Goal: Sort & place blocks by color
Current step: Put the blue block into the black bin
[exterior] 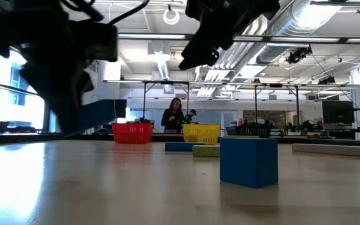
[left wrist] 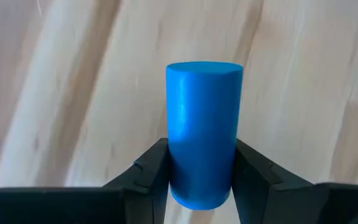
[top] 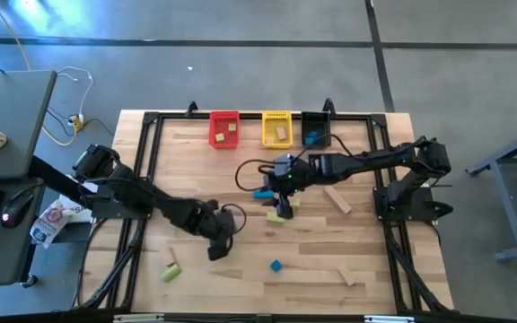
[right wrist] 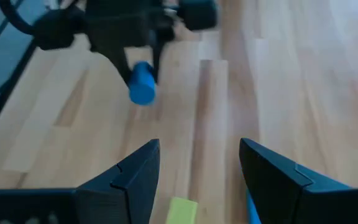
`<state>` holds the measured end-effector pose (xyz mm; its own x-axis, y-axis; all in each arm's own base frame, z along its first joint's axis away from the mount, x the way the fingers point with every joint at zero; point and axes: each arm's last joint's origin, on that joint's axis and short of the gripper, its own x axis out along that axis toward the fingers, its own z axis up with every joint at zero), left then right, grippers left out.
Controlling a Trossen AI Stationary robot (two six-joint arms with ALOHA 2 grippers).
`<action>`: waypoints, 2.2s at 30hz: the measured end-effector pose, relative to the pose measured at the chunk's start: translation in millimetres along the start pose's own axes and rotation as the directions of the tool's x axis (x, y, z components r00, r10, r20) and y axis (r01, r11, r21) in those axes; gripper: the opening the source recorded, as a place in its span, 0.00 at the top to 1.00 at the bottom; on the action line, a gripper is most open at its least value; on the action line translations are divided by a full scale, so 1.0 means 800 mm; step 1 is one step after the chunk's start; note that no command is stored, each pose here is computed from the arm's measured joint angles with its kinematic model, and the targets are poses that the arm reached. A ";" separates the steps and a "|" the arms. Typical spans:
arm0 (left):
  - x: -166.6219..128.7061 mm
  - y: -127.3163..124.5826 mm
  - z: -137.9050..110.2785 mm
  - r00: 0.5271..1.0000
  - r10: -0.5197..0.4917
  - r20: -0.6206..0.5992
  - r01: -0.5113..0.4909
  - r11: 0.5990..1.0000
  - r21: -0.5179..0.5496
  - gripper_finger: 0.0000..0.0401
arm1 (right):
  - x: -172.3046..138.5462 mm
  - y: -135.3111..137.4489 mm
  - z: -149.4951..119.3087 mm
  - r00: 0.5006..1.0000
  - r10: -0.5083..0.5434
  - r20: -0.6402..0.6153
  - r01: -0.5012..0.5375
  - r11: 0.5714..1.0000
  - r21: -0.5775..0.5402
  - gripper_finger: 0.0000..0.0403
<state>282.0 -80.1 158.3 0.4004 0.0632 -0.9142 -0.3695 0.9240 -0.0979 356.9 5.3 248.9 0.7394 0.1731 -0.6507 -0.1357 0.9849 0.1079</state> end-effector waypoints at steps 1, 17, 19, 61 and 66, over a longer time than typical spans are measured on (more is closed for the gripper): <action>0.001 0.001 0.005 1.000 -0.007 0.025 0.007 1.000 0.004 0.73 | 0.000 0.004 0.001 1.000 0.007 0.005 -0.007 1.000 -0.007 0.49; -0.003 0.015 0.067 0.923 -0.099 0.371 0.071 0.993 0.090 0.72 | 0.005 0.036 0.004 0.998 0.061 0.034 -0.059 0.996 -0.060 0.49; -0.004 0.017 0.072 0.912 -0.103 0.397 0.073 0.993 0.092 0.72 | 0.005 0.036 0.004 0.997 0.065 0.034 -0.063 0.996 -0.060 0.49; -0.007 0.057 0.109 0.844 -0.033 0.536 0.069 0.996 -0.047 0.57 | 0.004 0.027 -0.014 0.986 -0.130 -0.109 0.139 0.987 0.082 0.73; 0.000 0.076 0.103 0.893 0.047 0.448 0.009 0.992 -0.124 0.50 | 0.002 0.022 -0.022 0.957 -0.235 -0.171 0.256 0.960 0.113 0.73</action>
<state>328.5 7.3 184.7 0.7153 0.2691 -0.6449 -0.4667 0.8708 -0.1544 344.3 23.0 236.8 0.6265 -0.0674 -0.7765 0.1339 0.9907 0.0221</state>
